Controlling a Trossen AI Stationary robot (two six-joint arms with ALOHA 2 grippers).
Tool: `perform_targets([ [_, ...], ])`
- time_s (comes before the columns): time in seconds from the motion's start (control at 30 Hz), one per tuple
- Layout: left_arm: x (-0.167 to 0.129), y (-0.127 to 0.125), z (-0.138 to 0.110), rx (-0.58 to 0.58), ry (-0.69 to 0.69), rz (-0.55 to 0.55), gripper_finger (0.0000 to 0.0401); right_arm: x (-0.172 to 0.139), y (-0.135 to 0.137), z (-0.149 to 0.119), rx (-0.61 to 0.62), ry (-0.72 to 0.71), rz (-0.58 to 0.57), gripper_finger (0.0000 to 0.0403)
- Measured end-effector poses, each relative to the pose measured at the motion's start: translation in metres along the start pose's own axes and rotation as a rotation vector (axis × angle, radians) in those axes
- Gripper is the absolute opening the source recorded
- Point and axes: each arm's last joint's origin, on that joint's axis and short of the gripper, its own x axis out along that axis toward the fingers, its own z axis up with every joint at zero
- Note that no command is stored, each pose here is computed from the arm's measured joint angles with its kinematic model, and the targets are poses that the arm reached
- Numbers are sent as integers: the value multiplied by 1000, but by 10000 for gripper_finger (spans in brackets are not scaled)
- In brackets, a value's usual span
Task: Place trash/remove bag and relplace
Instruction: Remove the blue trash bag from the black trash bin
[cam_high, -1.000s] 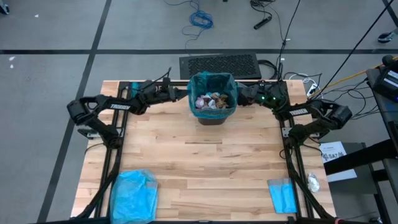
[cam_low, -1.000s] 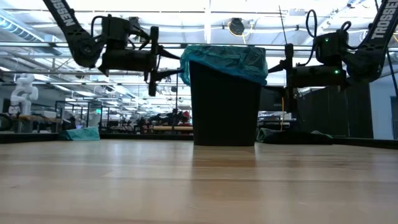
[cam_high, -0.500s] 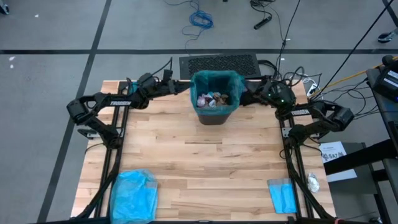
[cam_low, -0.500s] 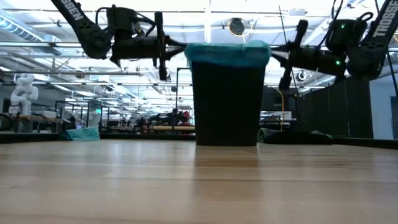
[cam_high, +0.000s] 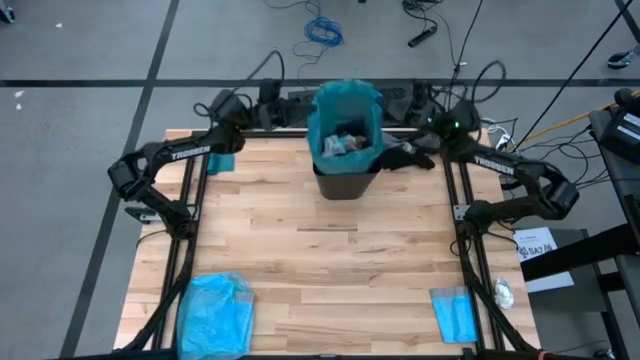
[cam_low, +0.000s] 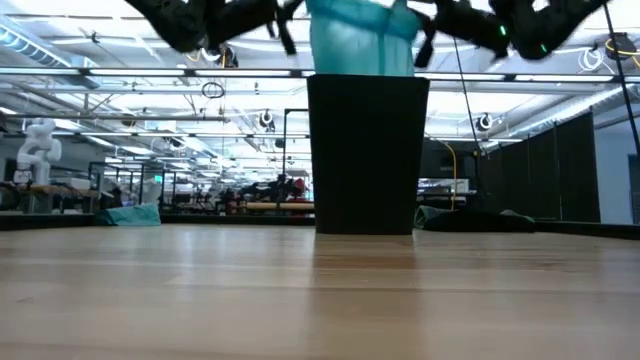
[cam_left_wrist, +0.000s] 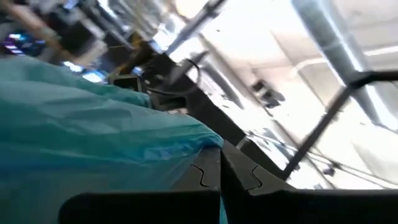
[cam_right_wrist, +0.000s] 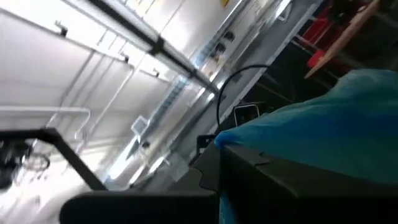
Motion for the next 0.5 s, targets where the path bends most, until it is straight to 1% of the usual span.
perform_targets([
  [0.13, 16, -24, 20, 49, 34, -91, 0, 29, 34, 16, -80, 73, 50, 0],
  [0.27, 28, -59, 41, 103, 81, -154, 0, 52, 78, 31, -155, 117, 132, 0],
  [0.37, 30, -92, 56, 172, 118, -149, 0, 64, 112, 40, -206, 131, 172, 0],
  [0.5, 27, -140, 70, 279, 163, -118, 0, 75, 152, 45, -257, 171, 188, 0],
])
